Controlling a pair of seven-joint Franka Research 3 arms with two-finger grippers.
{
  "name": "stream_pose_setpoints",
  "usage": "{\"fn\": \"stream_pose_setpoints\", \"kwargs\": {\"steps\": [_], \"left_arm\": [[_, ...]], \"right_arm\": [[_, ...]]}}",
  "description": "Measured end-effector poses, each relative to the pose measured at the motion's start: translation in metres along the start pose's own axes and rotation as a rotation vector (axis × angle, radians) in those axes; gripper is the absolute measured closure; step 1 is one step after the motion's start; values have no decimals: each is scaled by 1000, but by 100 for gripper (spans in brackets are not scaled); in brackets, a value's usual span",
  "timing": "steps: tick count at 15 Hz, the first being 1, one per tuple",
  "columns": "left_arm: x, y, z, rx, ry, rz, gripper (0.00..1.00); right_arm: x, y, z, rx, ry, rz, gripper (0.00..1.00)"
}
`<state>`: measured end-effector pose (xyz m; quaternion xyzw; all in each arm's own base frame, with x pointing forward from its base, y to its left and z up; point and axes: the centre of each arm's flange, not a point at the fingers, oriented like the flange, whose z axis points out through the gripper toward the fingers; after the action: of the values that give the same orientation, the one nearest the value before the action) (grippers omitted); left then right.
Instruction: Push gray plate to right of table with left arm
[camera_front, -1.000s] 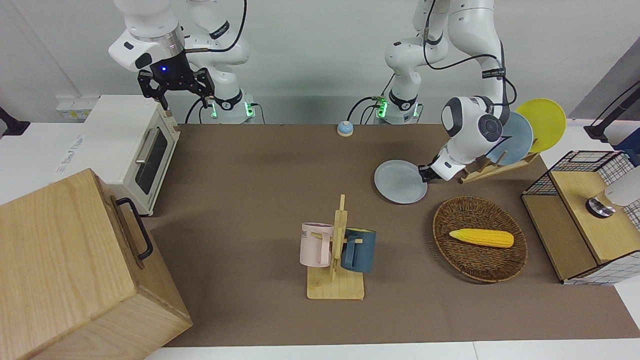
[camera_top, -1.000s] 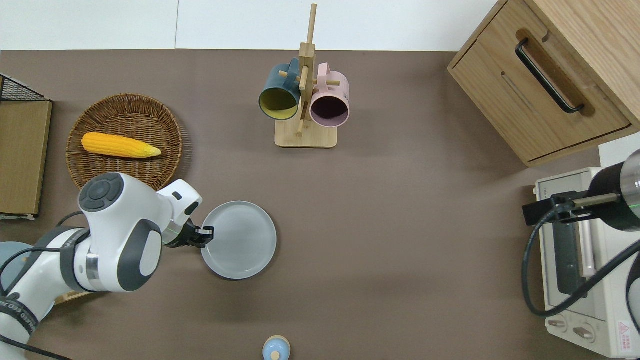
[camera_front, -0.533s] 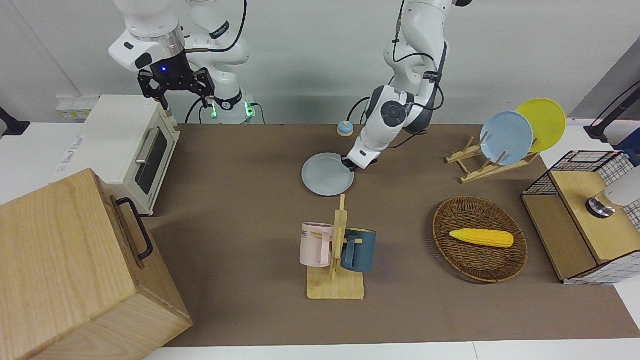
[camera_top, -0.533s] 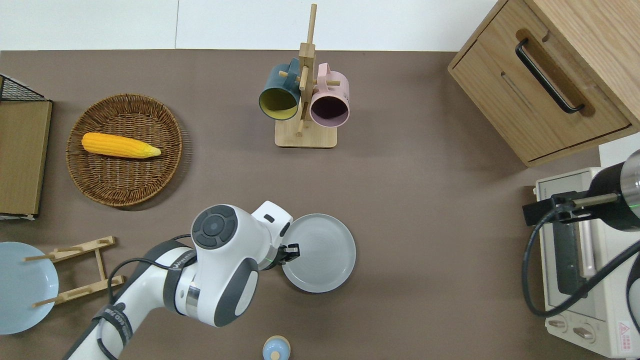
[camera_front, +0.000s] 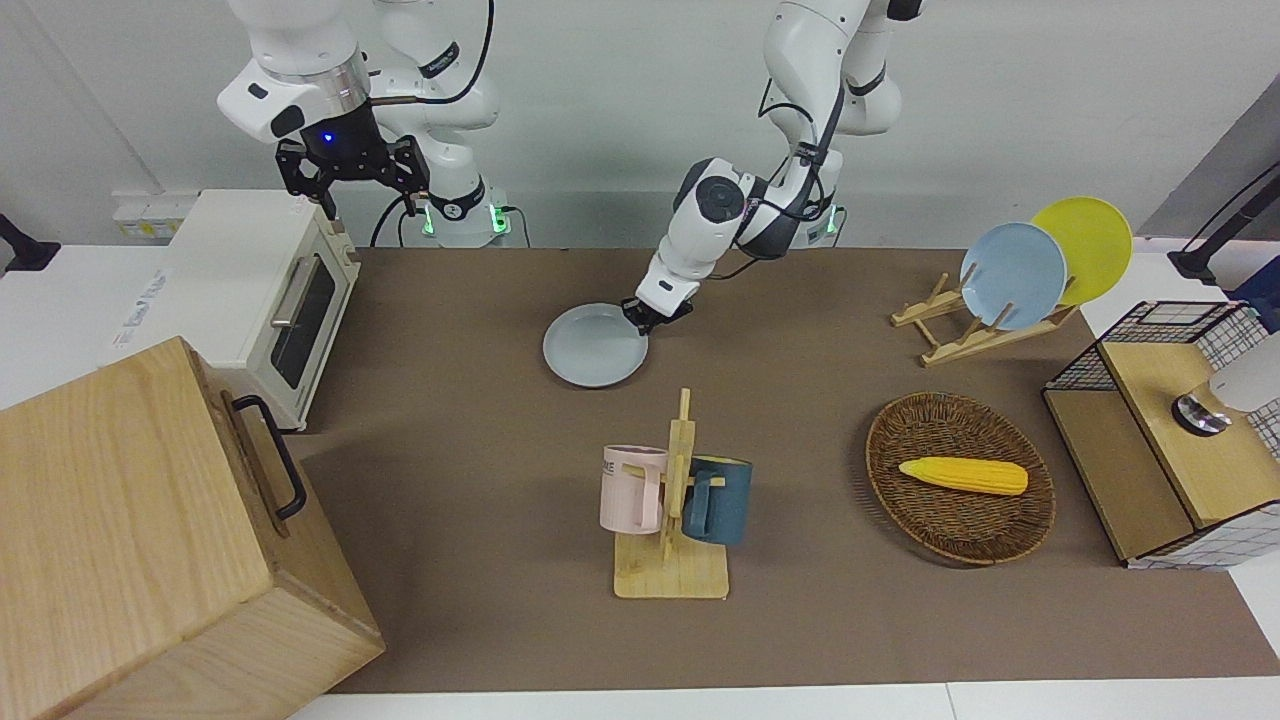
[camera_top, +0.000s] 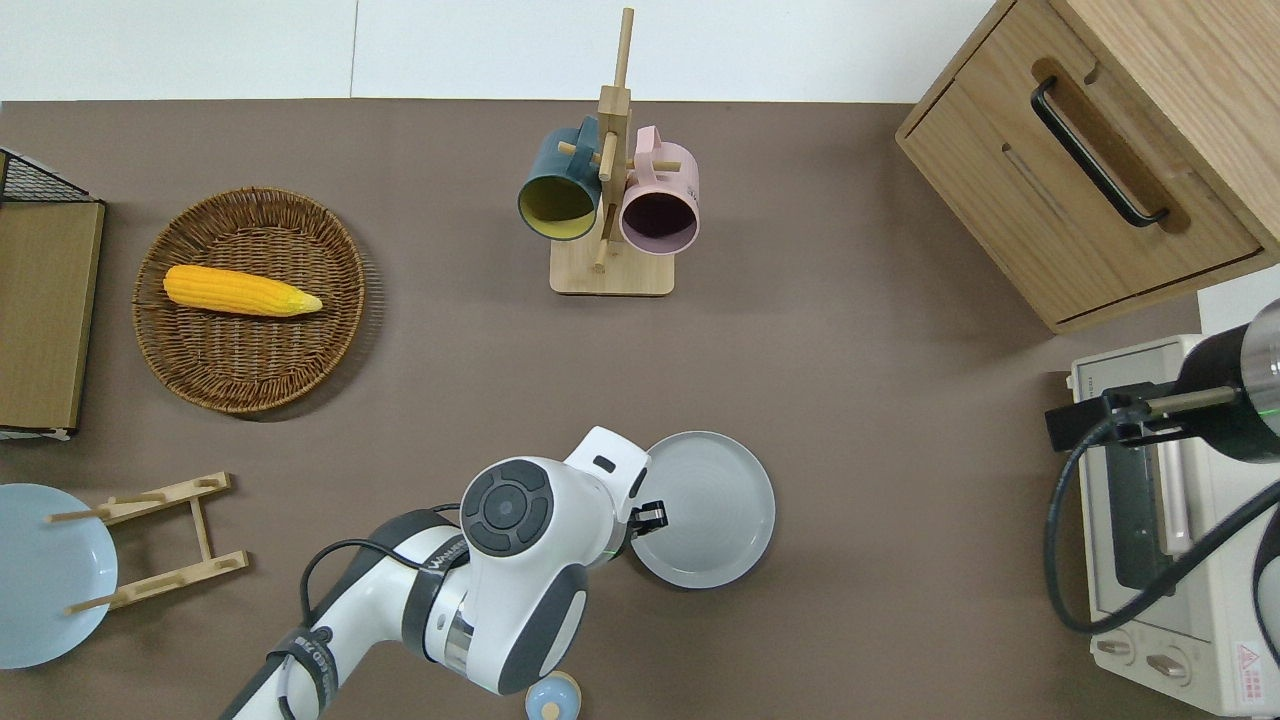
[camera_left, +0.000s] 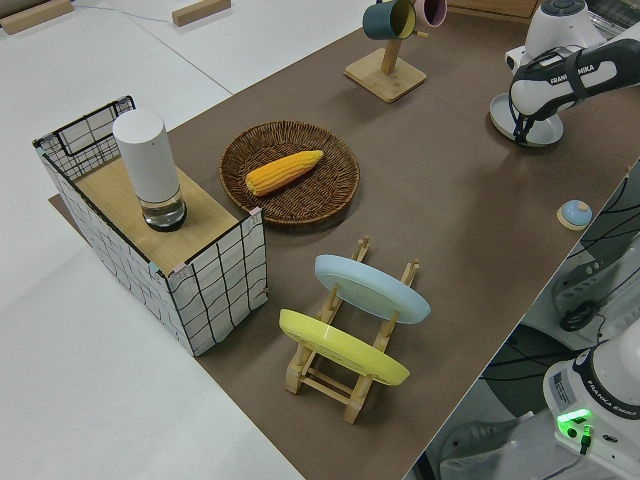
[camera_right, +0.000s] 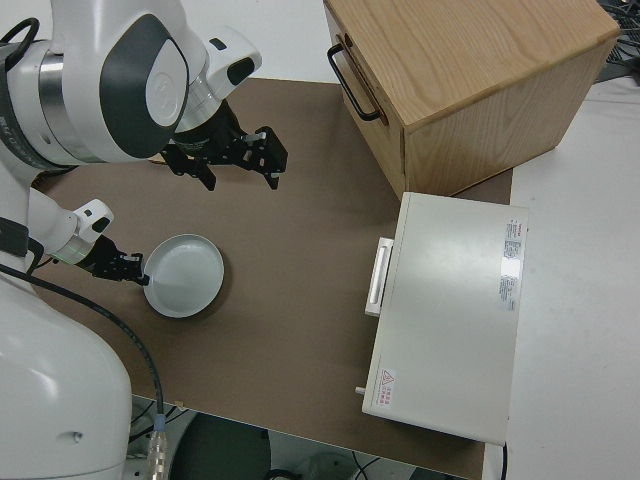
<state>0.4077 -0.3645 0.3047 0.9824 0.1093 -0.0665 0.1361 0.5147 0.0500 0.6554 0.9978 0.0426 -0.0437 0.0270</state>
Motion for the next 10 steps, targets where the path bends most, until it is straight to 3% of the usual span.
{"fn": "stream_pose_setpoints", "kwargs": {"steps": [5, 9, 10], "left_arm": [[-10, 23, 12, -43, 12, -38, 97], [-13, 37, 16, -62, 6, -38, 96], [-13, 39, 16, -65, 5, -37, 89]], "right_arm": [[0, 0, 0, 0, 0, 0, 0], [0, 0, 0, 0, 0, 0, 0], [0, 0, 0, 0, 0, 0, 0]]}}
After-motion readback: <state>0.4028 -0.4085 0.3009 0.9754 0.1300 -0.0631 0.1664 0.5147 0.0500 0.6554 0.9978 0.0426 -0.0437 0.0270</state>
